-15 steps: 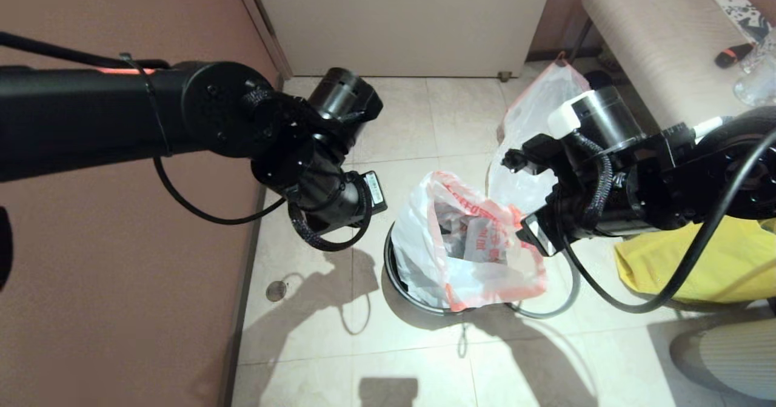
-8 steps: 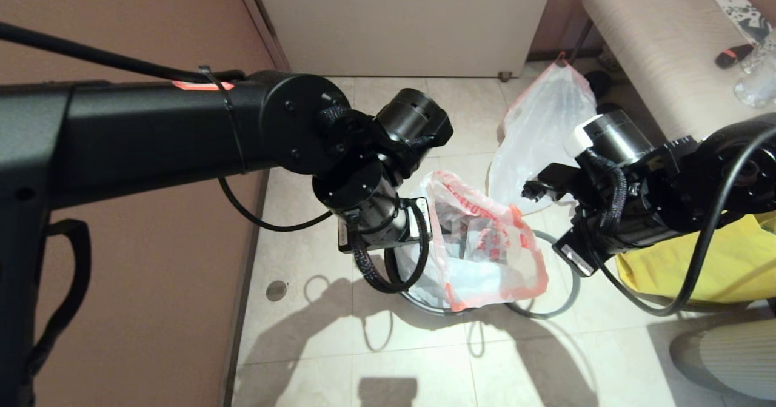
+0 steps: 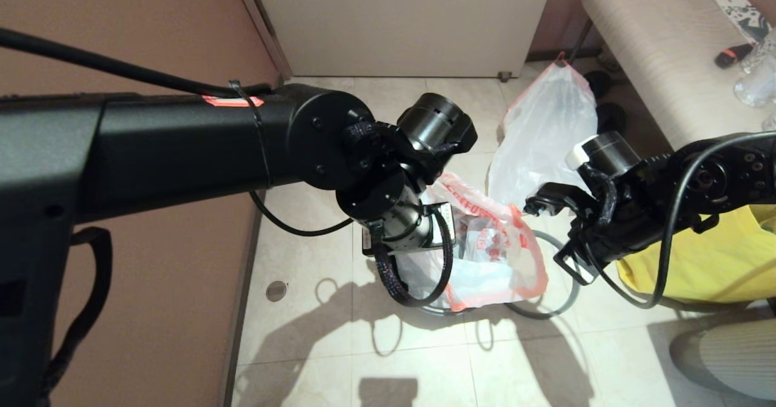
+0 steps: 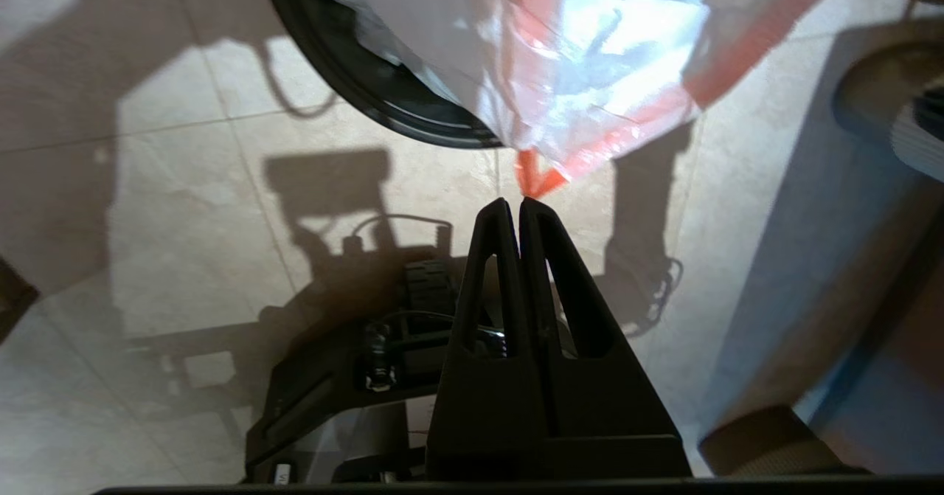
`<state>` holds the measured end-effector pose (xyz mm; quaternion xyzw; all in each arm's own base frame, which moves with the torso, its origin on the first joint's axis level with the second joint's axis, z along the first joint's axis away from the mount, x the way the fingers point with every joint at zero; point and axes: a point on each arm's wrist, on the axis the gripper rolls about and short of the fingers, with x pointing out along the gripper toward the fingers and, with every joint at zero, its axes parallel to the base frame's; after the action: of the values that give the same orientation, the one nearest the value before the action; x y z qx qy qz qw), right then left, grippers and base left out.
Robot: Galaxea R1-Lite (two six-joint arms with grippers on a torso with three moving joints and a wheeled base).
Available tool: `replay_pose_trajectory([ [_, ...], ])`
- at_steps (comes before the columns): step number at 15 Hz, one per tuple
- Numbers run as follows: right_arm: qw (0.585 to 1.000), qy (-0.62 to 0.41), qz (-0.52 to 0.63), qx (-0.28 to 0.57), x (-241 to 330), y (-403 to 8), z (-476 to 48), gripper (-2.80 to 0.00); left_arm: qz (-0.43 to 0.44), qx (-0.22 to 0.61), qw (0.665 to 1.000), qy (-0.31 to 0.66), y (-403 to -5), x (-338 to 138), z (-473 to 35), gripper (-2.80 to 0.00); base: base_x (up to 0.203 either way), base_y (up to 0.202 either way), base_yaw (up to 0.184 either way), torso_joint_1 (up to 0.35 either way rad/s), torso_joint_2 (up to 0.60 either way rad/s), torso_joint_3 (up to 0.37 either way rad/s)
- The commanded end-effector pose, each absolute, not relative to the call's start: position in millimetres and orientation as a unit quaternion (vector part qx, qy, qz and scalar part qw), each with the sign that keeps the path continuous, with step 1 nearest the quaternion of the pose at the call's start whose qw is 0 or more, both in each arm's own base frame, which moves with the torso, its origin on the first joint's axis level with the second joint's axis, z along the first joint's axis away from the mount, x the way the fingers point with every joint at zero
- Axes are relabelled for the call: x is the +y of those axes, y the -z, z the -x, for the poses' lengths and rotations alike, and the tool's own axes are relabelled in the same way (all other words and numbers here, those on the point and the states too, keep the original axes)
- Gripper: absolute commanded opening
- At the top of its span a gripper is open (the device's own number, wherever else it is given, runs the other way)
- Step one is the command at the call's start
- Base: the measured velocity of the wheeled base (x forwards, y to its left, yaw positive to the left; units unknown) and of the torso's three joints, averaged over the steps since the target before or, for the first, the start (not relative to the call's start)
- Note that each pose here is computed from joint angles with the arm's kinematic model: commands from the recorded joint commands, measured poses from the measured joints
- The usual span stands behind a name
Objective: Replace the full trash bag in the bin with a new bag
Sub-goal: Put the new garbage bag on the trash can
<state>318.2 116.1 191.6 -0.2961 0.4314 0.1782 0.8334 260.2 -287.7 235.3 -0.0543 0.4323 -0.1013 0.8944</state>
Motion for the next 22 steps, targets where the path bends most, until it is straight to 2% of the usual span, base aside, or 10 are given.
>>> replay_pose_trajectory([
  [1, 0.819, -0.197, 0.295, 0.451, 116.4, -175.3, -324.6, -2.8, 0.056, 0.444, 0.887, 0.111, -230.1, -291.8, -260.8, -2.8, 0.0, 0.0, 0.0, 0.0, 0.0, 0.0],
  [3, 0.815, -0.235, 0.275, 0.452, 111.7, -159.6, -335.3, -2.8, 0.072, 0.439, 0.886, 0.128, -228.1, -297.2, -265.3, -2.8, 0.0, 0.0, 0.0, 0.0, 0.0, 0.0],
  [6, 0.844, -0.291, 0.24, 0.381, 109.9, -143.7, -350.8, -2.8, 0.079, 0.412, 0.894, 0.154, -219.3, -310.5, -277.8, -2.8, 0.0, 0.0, 0.0, 0.0, 0.0, 0.0],
  [9, 0.843, -0.298, 0.24, 0.378, 108.1, -138.8, -352.2, -2.8, 0.076, 0.382, 0.907, 0.163, -202.1, -319.9, -300.2, -2.8, 0.0, 0.0, 0.0, 0.0, 0.0, 0.0],
  [12, 0.846, -0.292, 0.238, 0.377, 104.1, -140.1, -354.8, -2.8, 0.054, 0.384, 0.911, 0.139, -179.3, -321.3, -315.9, -2.8, 0.0, 0.0, 0.0, 0.0, 0.0, 0.0],
  [14, 0.845, -0.292, 0.239, 0.378, 103.9, -138.1, -355.9, -2.8, 0.037, 0.361, 0.926, 0.101, -164.7, -316.1, -335.6, -2.8, 0.0, 0.0, 0.0, 0.0, 0.0, 0.0],
  [18, 0.846, -0.303, 0.23, 0.375, 104.3, -129.5, -363.4, -2.8, 0.031, 0.296, 0.949, 0.101, -166.0, -307.8, -362.9, -2.8, 0.0, 0.0, 0.0, 0.0, 0.0, 0.0],
  [22, 0.844, -0.321, 0.212, 0.375, 101.3, -119.9, -373.7, -2.8, 0.014, 0.324, 0.943, 0.077, -160.7, -290.8, -369.8, -2.8, 0.0, 0.0, 0.0, 0.0, 0.0, 0.0],
])
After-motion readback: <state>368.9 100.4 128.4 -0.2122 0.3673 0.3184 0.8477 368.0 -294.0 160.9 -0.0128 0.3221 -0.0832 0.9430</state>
